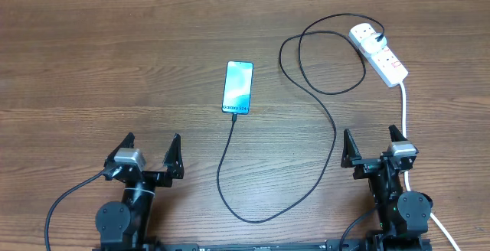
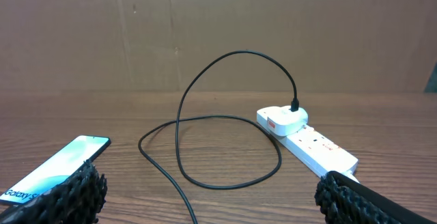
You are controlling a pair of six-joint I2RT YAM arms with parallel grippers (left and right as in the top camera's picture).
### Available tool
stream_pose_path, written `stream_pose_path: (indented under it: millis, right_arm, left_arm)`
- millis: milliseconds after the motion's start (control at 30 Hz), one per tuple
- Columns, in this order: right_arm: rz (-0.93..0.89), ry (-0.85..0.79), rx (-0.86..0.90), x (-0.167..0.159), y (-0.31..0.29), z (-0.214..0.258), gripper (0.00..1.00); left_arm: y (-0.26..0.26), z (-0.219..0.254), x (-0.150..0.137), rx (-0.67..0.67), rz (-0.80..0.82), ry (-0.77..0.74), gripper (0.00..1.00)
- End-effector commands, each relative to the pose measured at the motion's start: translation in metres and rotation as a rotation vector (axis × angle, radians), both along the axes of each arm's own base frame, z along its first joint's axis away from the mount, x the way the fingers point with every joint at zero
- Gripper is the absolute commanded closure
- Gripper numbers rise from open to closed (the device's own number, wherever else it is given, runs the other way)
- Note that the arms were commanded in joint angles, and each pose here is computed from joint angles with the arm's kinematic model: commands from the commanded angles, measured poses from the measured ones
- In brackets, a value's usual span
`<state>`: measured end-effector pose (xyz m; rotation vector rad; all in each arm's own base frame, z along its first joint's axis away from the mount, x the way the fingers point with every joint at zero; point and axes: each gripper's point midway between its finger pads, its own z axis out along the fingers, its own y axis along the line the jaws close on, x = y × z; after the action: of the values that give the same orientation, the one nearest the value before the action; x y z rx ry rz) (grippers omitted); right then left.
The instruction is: Plug charger to phone and switch on socket
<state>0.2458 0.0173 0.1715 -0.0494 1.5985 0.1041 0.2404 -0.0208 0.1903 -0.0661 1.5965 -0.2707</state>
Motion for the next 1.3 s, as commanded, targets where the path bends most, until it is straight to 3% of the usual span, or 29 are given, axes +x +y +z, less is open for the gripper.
stream_pose_path:
  millis: [0, 433, 700, 1267]
  right_arm:
    - [-0.012, -0.007, 0.006, 0.000, -0.002, -0.001, 0.00]
    - [-0.012, -0.007, 0.006, 0.000, -0.002, -0.001, 0.00]
    - [-0.011, -0.006, 0.006, 0.000, -0.002, -0.001, 0.00]
    - [-0.012, -0.007, 0.006, 0.000, -0.002, -0.001, 0.00]
  left_arm:
    - [0.004, -0.007, 0.004, -0.031, 0.020, -0.028, 0.00]
    - [0.036, -0.033, 0.005, -0.018, 0.212, 0.051, 0.00]
    - [0.034, -0.034, 0.005, 0.150, 0.192, 0.048, 0.00]
    - [0.031, -0.034, 0.005, 0.169, 0.174, 0.048, 0.00]
